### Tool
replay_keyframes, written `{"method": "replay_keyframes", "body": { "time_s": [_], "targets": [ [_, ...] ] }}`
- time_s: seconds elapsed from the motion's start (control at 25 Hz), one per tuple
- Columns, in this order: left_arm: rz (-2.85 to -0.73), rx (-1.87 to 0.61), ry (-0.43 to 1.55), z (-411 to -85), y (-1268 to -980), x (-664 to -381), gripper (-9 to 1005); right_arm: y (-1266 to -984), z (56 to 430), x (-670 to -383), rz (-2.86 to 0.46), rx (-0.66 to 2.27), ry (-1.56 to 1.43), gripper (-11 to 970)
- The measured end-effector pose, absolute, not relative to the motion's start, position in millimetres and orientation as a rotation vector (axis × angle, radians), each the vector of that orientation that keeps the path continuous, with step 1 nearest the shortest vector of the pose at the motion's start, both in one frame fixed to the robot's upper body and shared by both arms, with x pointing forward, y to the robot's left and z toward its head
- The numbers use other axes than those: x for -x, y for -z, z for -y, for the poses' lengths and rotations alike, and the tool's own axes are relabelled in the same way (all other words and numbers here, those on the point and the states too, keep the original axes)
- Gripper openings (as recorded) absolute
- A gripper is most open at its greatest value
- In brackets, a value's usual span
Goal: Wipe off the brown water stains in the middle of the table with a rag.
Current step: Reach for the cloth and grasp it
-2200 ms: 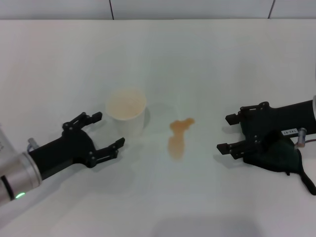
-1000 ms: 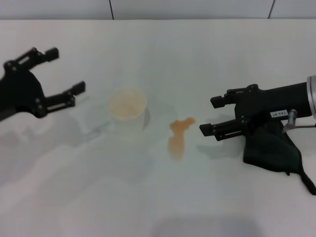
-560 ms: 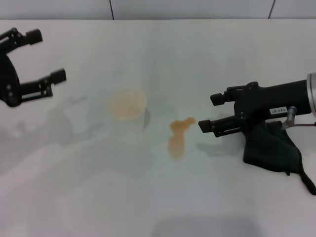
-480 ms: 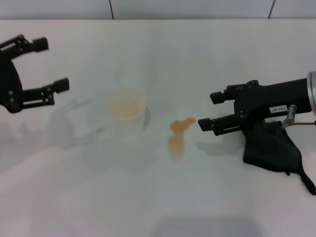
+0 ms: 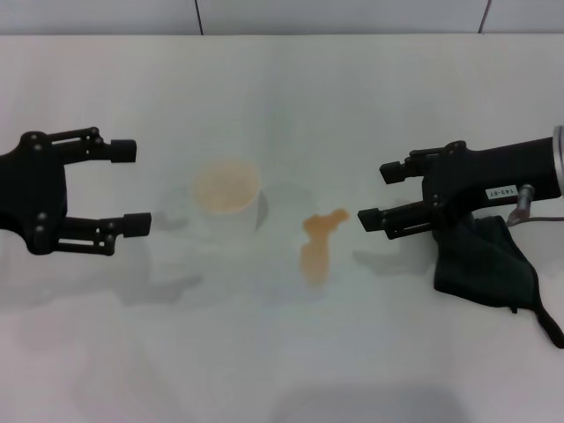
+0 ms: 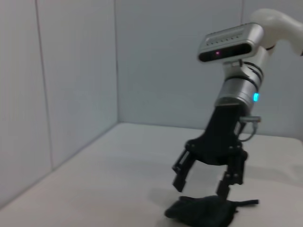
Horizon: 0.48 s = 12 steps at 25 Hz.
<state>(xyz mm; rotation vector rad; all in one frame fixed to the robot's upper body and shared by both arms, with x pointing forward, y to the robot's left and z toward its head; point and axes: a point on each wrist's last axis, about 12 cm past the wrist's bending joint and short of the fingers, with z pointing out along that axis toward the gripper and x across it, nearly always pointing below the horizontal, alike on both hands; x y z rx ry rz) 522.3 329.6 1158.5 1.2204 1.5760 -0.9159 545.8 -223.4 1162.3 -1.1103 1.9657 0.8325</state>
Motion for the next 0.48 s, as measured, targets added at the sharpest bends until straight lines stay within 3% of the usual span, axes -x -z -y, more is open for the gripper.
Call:
{"method": "replay_keyframes", "body": {
  "time_s": [0.48],
  "targets": [
    [-1.607,-1.215,0.982,-331,-1175,-523,886,-1163,239,-545,-2.150,1.105,-0.696,821]
  ]
}}
